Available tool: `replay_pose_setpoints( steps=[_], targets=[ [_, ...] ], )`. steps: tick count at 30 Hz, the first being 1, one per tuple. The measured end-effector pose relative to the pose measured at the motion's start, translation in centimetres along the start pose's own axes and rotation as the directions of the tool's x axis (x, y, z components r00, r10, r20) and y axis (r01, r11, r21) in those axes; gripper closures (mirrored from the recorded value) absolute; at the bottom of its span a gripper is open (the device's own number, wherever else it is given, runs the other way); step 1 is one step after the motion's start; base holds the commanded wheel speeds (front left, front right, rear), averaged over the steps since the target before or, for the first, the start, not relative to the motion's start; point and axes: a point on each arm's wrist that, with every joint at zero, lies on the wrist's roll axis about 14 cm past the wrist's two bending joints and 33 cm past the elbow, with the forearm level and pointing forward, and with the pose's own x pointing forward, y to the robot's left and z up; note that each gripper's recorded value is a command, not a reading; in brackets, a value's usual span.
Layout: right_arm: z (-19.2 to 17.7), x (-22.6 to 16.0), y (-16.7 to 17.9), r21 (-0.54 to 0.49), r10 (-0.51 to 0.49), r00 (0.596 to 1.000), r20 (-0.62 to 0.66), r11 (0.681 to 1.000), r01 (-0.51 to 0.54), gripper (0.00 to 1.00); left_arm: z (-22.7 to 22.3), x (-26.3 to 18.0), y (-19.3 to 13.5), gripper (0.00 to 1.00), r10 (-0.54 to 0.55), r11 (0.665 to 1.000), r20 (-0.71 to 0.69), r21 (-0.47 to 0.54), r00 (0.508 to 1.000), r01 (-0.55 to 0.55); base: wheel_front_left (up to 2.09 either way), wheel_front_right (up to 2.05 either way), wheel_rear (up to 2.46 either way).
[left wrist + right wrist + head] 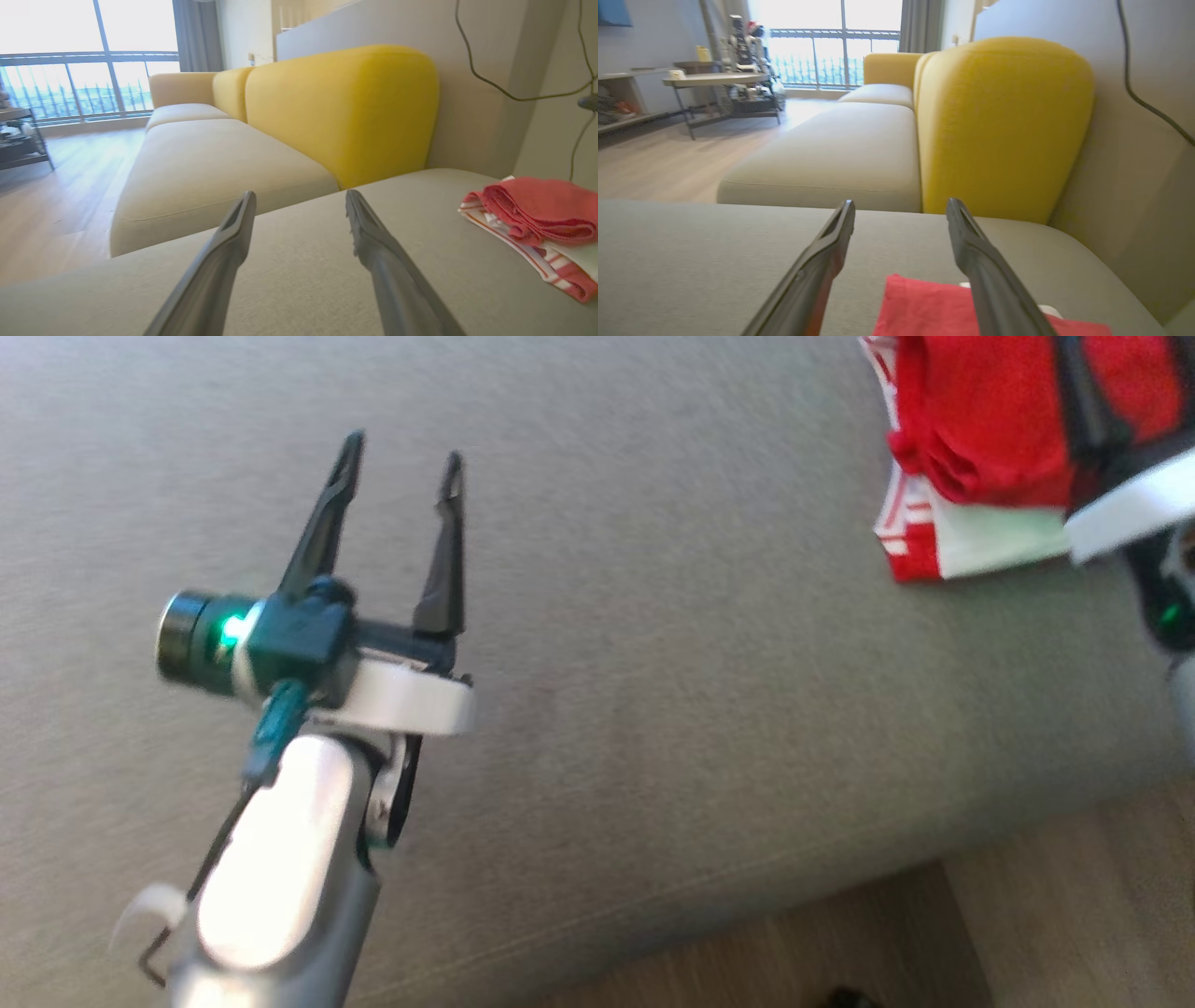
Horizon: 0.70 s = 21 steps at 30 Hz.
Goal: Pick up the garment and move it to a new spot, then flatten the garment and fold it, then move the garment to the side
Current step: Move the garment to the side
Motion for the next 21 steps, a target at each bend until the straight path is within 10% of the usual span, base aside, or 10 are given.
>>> replay_pose_setpoints(
  steps=[21],
  targets=[
    [-2.7,-8.1,12.0,0.300,0.045,0.998,0.034,0.952,-0.053,0.00,5.0,-15.1,9.0,0.00,0.437,0.900,-0.016,-0.001,0.900,-0.437,0.00,0.00,0.00]
  ],
)
